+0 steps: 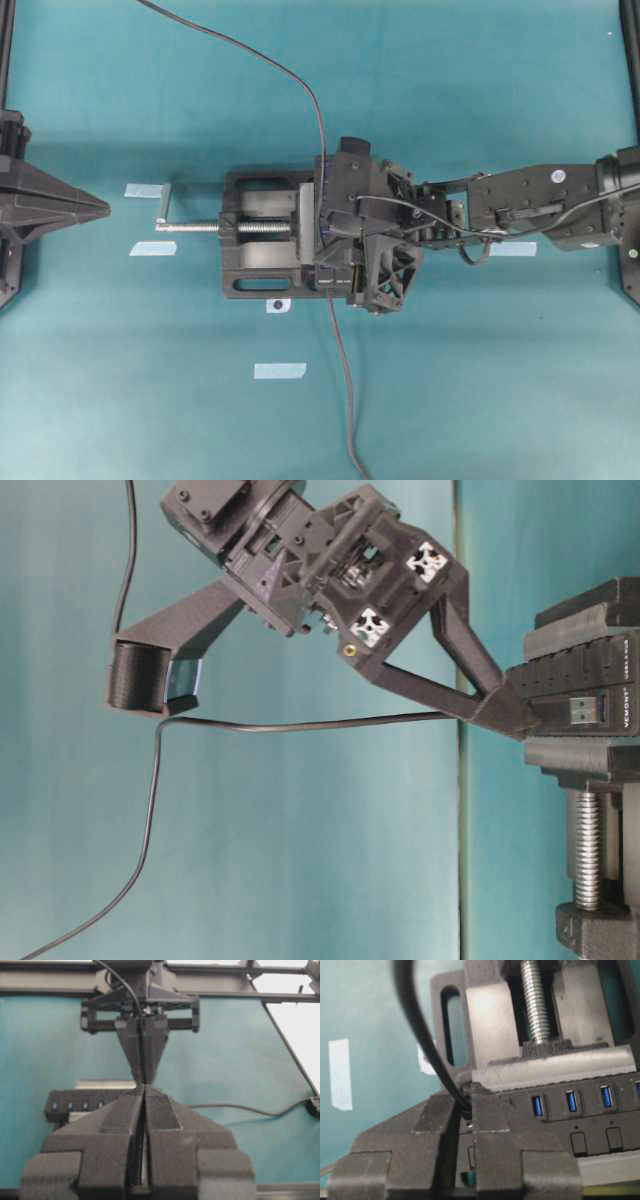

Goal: Insert the USB into the front port of the fixed hub.

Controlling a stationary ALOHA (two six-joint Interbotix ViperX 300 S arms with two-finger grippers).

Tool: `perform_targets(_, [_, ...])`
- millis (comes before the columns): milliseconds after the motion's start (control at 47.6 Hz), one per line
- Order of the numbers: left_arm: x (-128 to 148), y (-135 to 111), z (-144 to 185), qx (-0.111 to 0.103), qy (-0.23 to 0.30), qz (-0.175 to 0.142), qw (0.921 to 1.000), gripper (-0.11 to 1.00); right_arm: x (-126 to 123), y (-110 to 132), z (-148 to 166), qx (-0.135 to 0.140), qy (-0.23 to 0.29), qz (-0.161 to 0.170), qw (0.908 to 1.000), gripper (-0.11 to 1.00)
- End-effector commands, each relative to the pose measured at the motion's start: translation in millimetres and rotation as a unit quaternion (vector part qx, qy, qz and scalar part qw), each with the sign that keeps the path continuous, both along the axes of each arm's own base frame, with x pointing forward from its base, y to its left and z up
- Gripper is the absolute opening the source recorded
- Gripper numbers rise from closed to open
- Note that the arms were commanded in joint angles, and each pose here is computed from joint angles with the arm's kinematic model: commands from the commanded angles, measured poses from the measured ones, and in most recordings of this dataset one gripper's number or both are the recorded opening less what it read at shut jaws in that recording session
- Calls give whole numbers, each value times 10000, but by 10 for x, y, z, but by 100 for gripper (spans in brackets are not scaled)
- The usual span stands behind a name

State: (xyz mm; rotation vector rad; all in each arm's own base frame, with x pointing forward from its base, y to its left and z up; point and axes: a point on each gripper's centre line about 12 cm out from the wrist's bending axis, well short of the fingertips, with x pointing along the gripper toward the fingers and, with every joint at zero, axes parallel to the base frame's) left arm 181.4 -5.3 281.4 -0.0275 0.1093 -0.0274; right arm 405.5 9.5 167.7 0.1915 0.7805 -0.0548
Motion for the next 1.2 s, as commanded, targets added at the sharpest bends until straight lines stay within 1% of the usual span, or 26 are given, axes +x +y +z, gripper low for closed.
perform_targets(0, [24, 2, 56, -2, -54, 7, 10000, 0, 58, 26, 128, 54, -190, -17, 9998, 3])
perform_targets(630, [22, 2, 30, -1, -23, 7, 10000, 0, 48, 78, 107, 127, -95, -21, 9999, 3])
perform_targets(1175, [21, 2, 26, -1, -23, 7, 10000, 0, 53, 110, 7, 138, 29, -1, 9999, 3])
